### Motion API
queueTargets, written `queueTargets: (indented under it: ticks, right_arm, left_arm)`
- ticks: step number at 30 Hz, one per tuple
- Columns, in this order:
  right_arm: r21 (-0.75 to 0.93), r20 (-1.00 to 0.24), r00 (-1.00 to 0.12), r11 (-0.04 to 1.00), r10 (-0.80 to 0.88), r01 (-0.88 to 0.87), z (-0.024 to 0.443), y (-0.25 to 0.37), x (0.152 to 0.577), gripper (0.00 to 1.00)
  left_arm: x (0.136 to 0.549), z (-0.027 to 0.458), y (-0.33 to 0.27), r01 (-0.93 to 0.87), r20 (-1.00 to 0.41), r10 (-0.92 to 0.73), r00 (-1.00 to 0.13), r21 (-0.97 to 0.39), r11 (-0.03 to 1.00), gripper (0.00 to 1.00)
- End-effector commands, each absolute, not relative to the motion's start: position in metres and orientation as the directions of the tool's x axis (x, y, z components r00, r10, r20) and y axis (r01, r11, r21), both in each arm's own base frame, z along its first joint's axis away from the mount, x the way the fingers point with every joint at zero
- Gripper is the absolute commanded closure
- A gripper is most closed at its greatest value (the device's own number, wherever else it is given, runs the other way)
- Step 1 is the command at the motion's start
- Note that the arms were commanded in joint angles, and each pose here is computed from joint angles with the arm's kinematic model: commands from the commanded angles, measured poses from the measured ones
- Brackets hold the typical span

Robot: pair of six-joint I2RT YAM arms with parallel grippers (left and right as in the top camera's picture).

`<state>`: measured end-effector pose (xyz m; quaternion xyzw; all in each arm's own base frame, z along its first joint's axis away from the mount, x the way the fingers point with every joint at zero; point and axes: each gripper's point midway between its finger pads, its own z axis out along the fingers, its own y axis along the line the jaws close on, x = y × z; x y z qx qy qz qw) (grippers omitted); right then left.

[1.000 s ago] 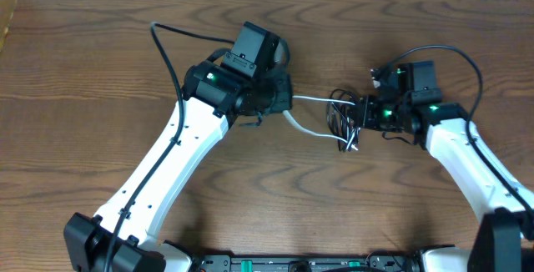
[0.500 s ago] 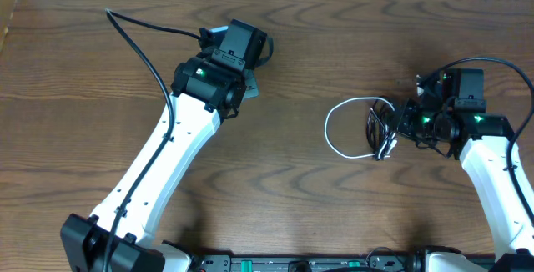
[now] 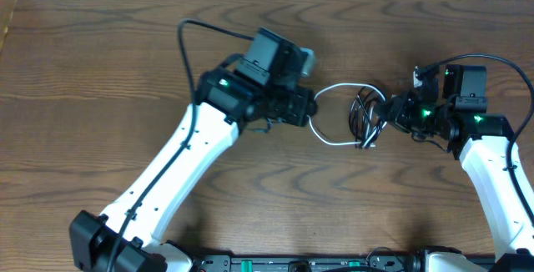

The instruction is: Untangle cables

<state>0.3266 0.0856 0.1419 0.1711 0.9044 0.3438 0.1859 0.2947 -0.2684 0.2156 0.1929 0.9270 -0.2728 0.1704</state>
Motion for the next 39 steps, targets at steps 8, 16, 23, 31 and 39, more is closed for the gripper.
queueTargets:
  ticks: [8, 16, 23, 31, 39]
  right_arm:
    - [0.800, -0.120, -0.849, 0.556, 0.515, 0.225, 0.169, 0.095, 0.335, 0.99]
    - [0.811, -0.121, -0.841, 0.541, 0.527, 0.222, 0.172, 0.087, 0.336, 0.99]
    - [0.814, -0.142, -0.855, 0.550, 0.499, 0.186, 0.173, 0.090, 0.335, 0.99]
    - [0.811, -0.153, -0.858, 0.558, 0.491, 0.175, 0.173, 0.090, 0.334, 0.99]
    - [0.784, -0.179, -0.858, 0.597, 0.482, 0.172, 0.167, 0.085, 0.333, 0.99]
  left_arm:
    - [0.275, 0.173, -0.304, 0.606, -0.380, 0.474, -0.794, -0.431, 0.669, 0.55]
    - [0.276, 0.153, -0.325, 0.664, -0.392, 0.537, -0.747, -0.484, 0.571, 0.55]
    - [0.318, 0.107, -0.308, 0.526, -0.332, 0.425, -0.842, -0.333, 0.782, 0.48]
    - [0.352, 0.043, -0.266, 0.195, -0.256, 0.164, -0.953, -0.101, 0.976, 0.47]
    - [0.392, 0.064, -0.177, -0.023, -0.406, 0.092, -0.909, 0.268, 0.963, 0.46]
